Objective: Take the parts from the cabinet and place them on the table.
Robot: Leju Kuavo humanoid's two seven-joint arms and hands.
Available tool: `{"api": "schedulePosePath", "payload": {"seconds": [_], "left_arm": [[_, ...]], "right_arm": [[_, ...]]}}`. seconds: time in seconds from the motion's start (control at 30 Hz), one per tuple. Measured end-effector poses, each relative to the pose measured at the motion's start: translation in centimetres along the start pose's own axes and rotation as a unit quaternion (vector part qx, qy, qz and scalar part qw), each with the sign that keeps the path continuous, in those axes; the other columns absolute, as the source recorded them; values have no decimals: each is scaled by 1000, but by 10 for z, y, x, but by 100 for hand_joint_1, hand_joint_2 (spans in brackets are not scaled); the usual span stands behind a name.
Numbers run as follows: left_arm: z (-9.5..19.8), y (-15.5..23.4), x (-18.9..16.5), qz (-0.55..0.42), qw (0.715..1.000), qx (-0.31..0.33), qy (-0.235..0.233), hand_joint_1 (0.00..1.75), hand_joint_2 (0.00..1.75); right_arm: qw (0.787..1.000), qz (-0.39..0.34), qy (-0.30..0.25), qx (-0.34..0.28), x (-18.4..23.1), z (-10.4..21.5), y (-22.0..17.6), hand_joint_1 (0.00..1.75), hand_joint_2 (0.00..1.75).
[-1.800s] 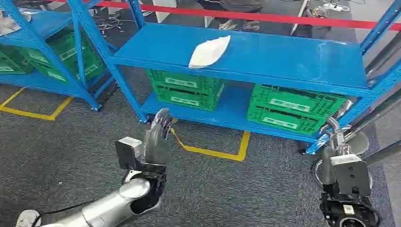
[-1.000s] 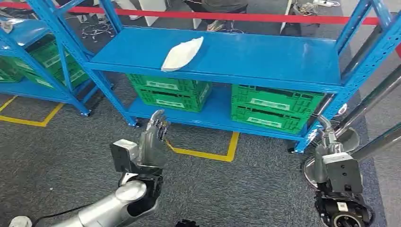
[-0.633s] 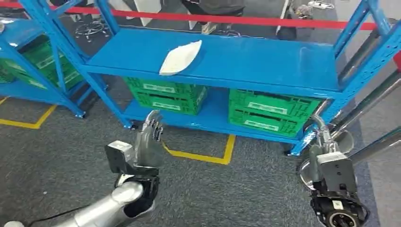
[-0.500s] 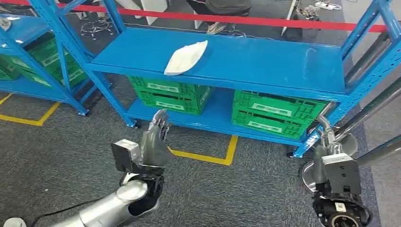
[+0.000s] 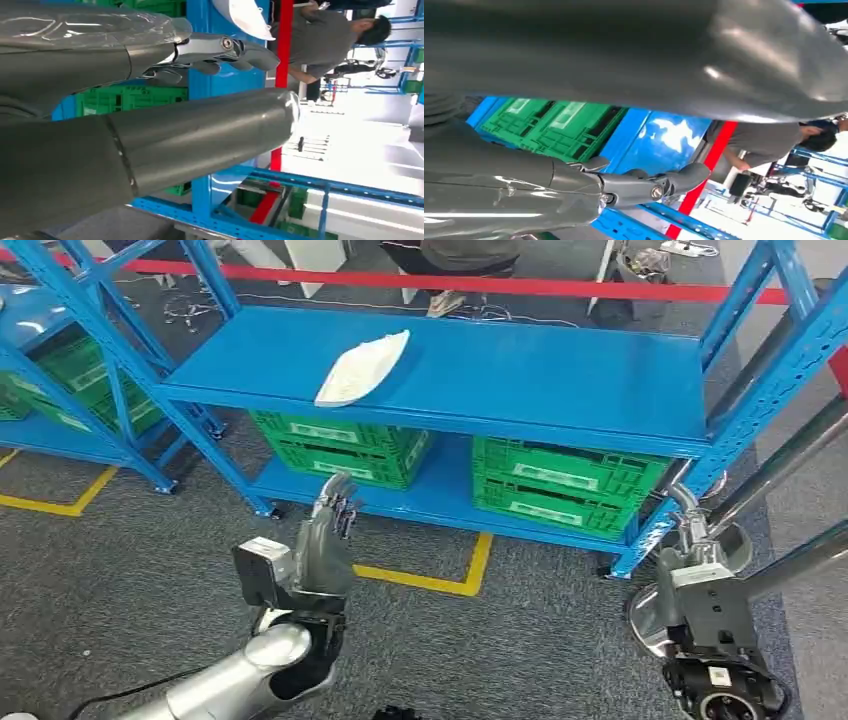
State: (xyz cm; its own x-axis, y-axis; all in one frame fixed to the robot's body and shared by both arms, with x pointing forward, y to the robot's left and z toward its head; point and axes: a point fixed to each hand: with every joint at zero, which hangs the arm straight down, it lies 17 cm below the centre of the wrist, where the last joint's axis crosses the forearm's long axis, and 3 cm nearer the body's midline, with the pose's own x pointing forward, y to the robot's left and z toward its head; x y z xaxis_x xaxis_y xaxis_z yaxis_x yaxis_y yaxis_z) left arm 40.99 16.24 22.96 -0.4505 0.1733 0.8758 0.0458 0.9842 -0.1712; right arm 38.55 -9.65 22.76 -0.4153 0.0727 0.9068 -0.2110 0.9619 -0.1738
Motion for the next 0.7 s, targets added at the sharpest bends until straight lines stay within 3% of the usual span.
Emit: {"api": "schedulePosePath", "payload": {"seconds": [0.7], "left_arm": [[-1,-1,2,1,1000,0,-4,0,0]], "right_arm": [[1000,2,6,4,-5,2,2,0,0]]}}
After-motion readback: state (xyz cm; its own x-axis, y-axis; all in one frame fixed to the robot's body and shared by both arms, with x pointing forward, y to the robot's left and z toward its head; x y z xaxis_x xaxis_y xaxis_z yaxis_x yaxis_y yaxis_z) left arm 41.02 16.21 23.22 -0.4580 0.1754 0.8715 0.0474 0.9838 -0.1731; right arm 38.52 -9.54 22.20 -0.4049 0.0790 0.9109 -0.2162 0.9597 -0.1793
